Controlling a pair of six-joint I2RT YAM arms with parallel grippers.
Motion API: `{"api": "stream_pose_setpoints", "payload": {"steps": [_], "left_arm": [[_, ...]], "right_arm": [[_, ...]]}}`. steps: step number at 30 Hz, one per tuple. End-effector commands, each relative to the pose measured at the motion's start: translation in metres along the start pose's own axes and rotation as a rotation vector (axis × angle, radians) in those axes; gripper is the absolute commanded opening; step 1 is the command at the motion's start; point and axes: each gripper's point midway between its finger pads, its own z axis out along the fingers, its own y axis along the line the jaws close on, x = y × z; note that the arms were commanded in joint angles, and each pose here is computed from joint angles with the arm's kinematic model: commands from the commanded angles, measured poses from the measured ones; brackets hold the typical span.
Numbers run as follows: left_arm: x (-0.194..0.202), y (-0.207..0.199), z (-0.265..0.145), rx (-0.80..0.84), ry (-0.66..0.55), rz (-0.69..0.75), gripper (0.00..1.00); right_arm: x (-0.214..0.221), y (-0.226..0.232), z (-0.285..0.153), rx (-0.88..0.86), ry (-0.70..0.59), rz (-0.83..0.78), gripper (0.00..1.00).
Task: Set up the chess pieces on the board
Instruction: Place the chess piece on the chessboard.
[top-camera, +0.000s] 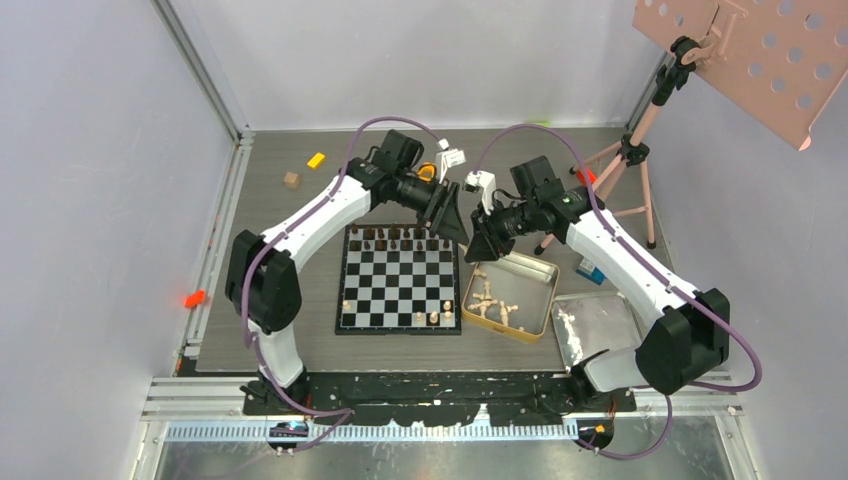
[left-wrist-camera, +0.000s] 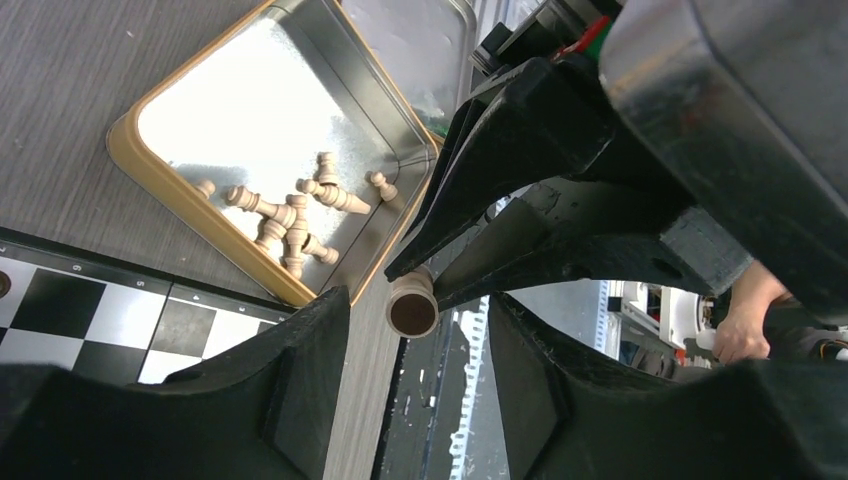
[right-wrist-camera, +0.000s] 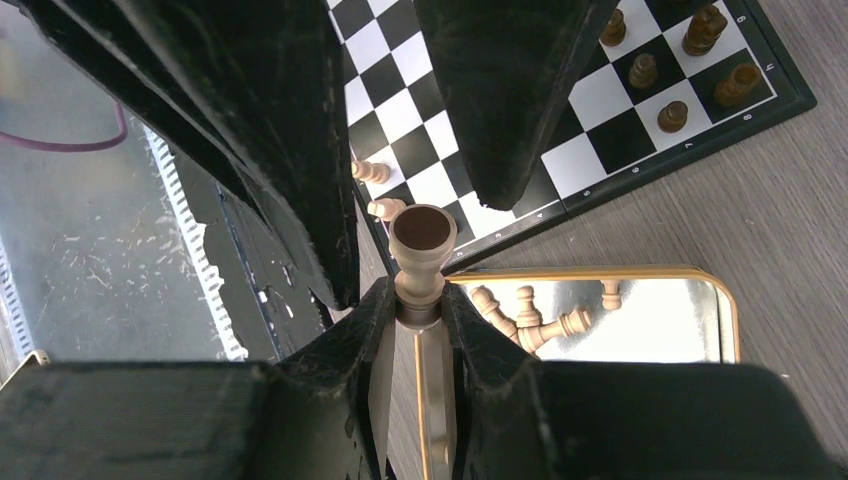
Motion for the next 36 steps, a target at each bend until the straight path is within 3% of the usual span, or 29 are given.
{"api": "stream_pose_setpoints", "payload": {"steps": [1,14,19,21,25,26,28,30,36], "left_arm": [[-0.010,-0.012,0.001,0.058,-0.013,0.015,0.54],[-0.003,-0.004,0.012,0.082,0.012,-0.034,0.41],[-0.005,-0.003,0.013,0.087,0.008,-0.037,0.28],[-0.006,-0.001,0.012,0.081,0.002,-0.037,0.16],[-0.011,0.003,0.001,0.074,-0.048,-0.059,0.00],[-0.013,0.005,-0.004,0.077,-0.074,-0.066,0.00],[-0.021,0.003,-0.016,0.102,-0.140,-0.095,0.00],[-0.031,0.004,-0.030,0.133,-0.219,-0.123,0.00],[-0.051,-0.008,-0.061,0.228,-0.384,-0.162,0.00]], "right_arm": [[-0.019,0.000,-0.005,0.028,-0.052,-0.039,0.01],[-0.022,0.000,-0.007,0.042,-0.069,-0.036,0.01],[-0.021,0.000,-0.007,0.043,-0.069,-0.032,0.01],[-0.021,-0.001,-0.008,0.052,-0.070,-0.031,0.04],[-0.027,-0.005,-0.016,0.105,-0.089,-0.034,0.20],[-0.031,-0.007,-0.020,0.122,-0.103,-0.039,0.32],[-0.042,-0.008,-0.031,0.150,-0.147,-0.040,0.46],[-0.057,-0.009,-0.043,0.174,-0.211,-0.038,0.54],[-0.093,-0.002,-0.061,0.146,-0.358,0.011,0.64]]}}
